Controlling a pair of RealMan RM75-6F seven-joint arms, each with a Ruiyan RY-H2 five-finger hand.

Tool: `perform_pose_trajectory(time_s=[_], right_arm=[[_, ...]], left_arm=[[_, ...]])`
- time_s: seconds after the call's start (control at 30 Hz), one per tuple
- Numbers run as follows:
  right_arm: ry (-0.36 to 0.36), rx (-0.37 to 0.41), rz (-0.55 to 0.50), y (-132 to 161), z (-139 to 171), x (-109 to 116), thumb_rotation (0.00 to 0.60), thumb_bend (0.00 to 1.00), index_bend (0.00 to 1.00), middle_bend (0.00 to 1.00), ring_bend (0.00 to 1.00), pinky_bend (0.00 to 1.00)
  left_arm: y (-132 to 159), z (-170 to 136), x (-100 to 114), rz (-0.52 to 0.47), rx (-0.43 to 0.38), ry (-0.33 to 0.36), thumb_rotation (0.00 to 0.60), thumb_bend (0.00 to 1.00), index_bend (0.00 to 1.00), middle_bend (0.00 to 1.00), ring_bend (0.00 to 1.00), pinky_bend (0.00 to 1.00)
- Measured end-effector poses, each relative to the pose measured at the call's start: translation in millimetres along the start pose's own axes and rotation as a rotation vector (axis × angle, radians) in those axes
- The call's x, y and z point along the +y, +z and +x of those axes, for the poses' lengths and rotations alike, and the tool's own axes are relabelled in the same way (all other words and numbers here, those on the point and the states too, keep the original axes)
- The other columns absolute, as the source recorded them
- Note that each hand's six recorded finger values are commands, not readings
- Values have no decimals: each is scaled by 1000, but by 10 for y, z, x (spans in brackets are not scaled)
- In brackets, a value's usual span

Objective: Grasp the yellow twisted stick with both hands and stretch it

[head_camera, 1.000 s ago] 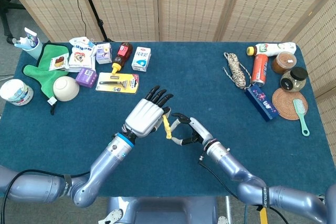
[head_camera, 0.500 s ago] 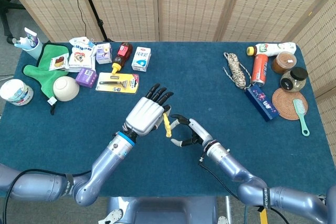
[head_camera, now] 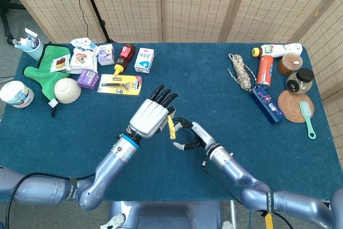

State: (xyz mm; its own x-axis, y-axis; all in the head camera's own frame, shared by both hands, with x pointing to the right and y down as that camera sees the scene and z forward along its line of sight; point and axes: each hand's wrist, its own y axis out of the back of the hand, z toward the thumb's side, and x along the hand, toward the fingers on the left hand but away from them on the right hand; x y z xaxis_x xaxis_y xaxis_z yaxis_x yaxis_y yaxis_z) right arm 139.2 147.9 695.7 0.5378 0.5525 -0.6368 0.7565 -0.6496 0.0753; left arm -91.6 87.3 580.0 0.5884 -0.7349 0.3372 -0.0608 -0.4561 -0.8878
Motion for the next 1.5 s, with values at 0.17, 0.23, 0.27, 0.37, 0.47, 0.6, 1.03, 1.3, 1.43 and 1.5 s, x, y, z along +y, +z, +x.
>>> perform_pose_trajectory(time_s=[0.17, 0.23, 0.27, 0.37, 0.47, 0.6, 1.03, 1.3, 1.43, 1.5], right_arm=[[-7, -3, 1, -4, -7, 29, 600, 329, 449, 110, 0, 0], [-8, -4, 1, -4, -6, 37, 600, 329, 458, 116, 0, 0], [-8, -4, 2, -4, -6, 39, 600, 331, 465, 119, 0, 0], [-9, -4, 3, -7, -6, 40, 600, 336, 480, 128, 0, 0], [-7, -5, 3, -10, -8, 31, 600, 339, 488, 134, 0, 0], [-5, -9, 1, -18, -18, 22, 600, 340, 497, 137, 0, 0], [-6, -12, -2, -30, -20, 26, 600, 357, 538, 169, 0, 0], [-3, -21, -4, -60, -21, 16, 600, 407, 562, 192, 0, 0], [-2, -24, -5, -66, -19, 14, 600, 456, 577, 211, 0, 0], [-4, -25, -7, -68, -16, 16, 600, 494, 593, 228, 1, 0]], left_arm=[[-13, -14, 11, -4, 2, -6, 600, 557, 725, 170, 85, 0], [-18, -15, 14, -3, 3, -6, 600, 556, 725, 171, 85, 0], [-20, -16, 16, -3, 4, -6, 600, 556, 725, 170, 85, 0], [-24, -15, 19, 1, 4, -4, 600, 557, 725, 170, 85, 0], [-23, -14, 19, 8, 2, 1, 600, 557, 724, 170, 85, 0], [-20, -11, 5, 11, 0, 0, 600, 557, 725, 170, 85, 0], [-38, -17, -22, 15, 4, -3, 600, 556, 725, 170, 85, 0], [-44, -16, -34, 10, 5, -5, 600, 557, 724, 170, 85, 0], [-47, -12, -22, 4, 7, -2, 600, 557, 725, 170, 85, 0], [-49, -11, -19, 3, 8, 0, 600, 557, 725, 170, 85, 0]])
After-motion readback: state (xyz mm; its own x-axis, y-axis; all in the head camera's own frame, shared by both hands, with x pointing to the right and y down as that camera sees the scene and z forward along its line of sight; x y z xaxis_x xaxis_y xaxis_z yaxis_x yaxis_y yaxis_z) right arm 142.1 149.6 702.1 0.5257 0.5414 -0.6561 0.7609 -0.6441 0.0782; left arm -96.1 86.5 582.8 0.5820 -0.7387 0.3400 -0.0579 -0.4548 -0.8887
